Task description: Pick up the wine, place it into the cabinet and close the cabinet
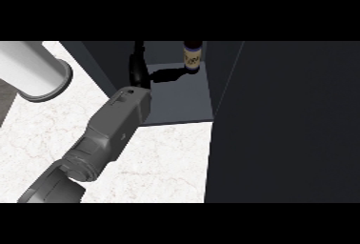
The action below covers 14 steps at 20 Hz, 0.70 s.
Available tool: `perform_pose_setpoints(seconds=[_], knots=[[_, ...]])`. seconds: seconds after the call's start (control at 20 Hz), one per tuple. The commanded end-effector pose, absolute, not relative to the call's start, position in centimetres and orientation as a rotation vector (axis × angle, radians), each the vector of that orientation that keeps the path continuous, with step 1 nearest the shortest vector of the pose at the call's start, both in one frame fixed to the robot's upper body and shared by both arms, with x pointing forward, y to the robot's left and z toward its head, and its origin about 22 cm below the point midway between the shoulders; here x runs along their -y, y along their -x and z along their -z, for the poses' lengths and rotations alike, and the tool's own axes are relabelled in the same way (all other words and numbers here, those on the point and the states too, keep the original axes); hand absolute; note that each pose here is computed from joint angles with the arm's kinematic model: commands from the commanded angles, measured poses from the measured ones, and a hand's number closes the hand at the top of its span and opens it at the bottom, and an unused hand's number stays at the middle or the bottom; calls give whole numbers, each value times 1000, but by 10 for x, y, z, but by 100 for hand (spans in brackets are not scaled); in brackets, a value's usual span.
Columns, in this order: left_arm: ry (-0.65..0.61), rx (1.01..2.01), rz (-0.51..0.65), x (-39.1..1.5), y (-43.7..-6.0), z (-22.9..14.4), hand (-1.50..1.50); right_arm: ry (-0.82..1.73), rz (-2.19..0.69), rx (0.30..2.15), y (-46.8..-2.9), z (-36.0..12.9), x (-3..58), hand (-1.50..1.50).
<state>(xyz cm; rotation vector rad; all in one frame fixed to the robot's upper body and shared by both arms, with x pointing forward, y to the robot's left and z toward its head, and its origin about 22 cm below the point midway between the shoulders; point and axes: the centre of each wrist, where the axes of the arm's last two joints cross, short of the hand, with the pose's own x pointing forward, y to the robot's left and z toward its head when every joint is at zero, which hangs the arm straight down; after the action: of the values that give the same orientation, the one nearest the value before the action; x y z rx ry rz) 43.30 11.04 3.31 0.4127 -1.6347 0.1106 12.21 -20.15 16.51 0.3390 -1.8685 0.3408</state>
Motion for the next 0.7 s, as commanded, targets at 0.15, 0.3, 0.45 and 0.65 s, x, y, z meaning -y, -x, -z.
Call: perform_pose_setpoints(seconds=[0.15,0.3,0.45,0.65], knots=[[-363,1745,-80,-117,-438,-42,-150,-428,-326,1898,-95,-181,211,-150],[-281,1757,-79,-121,-434,-33,-150,-407,-324,1931,-76,-199,215,-150],[-174,1810,-105,-110,-435,-43,-150,-396,-324,1918,-89,-186,212,-150],[-109,1864,-117,-115,-433,-42,-150,-367,-287,1925,-81,-197,212,-150]])
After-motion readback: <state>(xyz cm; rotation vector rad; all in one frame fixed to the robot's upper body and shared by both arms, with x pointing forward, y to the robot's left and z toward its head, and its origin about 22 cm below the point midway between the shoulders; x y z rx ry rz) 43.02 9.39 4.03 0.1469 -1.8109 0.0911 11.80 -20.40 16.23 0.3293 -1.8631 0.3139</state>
